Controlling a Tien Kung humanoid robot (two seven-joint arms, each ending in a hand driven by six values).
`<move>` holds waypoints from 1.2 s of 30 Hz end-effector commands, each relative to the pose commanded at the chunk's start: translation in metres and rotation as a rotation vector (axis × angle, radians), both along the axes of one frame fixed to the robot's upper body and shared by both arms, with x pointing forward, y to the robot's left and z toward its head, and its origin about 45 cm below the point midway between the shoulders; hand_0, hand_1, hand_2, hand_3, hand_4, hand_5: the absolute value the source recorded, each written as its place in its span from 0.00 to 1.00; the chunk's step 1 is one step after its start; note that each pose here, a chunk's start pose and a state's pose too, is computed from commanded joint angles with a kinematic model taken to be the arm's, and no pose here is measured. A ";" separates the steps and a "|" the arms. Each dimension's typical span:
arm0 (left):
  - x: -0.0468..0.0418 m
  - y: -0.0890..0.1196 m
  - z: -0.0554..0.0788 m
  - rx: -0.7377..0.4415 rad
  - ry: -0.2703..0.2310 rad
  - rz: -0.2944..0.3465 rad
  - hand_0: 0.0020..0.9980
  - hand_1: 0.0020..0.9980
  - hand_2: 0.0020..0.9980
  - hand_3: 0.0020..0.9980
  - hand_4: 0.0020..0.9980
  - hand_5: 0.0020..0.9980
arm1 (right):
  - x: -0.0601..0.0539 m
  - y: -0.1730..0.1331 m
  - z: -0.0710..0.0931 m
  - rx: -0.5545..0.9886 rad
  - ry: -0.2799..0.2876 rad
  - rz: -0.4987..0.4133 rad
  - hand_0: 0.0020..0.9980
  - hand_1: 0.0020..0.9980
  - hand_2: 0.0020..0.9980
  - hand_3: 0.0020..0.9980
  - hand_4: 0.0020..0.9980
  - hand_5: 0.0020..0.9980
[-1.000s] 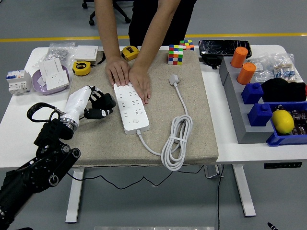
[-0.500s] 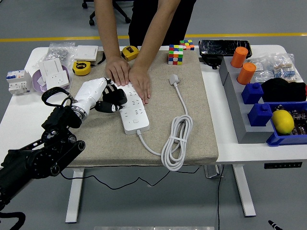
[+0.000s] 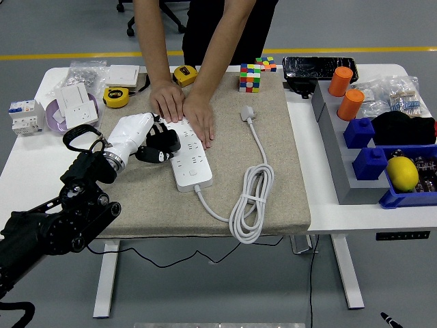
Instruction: Pick up the plug,place it near the board,insert it into the board,press the button
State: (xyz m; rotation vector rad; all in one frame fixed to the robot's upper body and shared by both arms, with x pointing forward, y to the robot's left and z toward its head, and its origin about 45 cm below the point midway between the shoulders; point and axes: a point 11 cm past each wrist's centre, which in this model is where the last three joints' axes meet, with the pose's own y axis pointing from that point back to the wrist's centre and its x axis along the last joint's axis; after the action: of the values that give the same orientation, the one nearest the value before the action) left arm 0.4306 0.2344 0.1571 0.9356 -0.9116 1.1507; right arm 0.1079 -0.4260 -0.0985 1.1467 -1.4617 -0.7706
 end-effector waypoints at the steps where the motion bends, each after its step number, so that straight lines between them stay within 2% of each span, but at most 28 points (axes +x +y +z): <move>1: 0.0002 0.000 0.000 0.001 0.000 0.001 0.60 0.38 0.29 0.40 0.53 0.00 | 0.000 0.000 0.000 0.000 0.000 0.000 0.87 0.83 0.80 0.82 1.00 0.91; 22: -0.0033 0.001 -0.009 0.021 0.018 0.001 0.60 0.39 0.29 0.40 0.53 0.00 | -0.003 -0.002 0.000 -0.003 0.007 0.002 0.87 0.83 0.80 0.82 1.00 0.91; 36: -0.0006 -0.002 -0.011 0.034 0.026 -0.004 0.60 0.39 0.30 0.40 0.53 0.00 | -0.003 -0.003 0.000 -0.004 0.008 0.003 0.87 0.83 0.80 0.82 1.00 0.91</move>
State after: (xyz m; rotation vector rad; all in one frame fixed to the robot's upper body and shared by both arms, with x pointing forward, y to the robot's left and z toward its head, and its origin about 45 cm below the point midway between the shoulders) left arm 0.4301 0.2327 0.1464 0.9738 -0.9147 1.1202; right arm 0.1047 -0.4287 -0.0984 1.1411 -1.4541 -0.7687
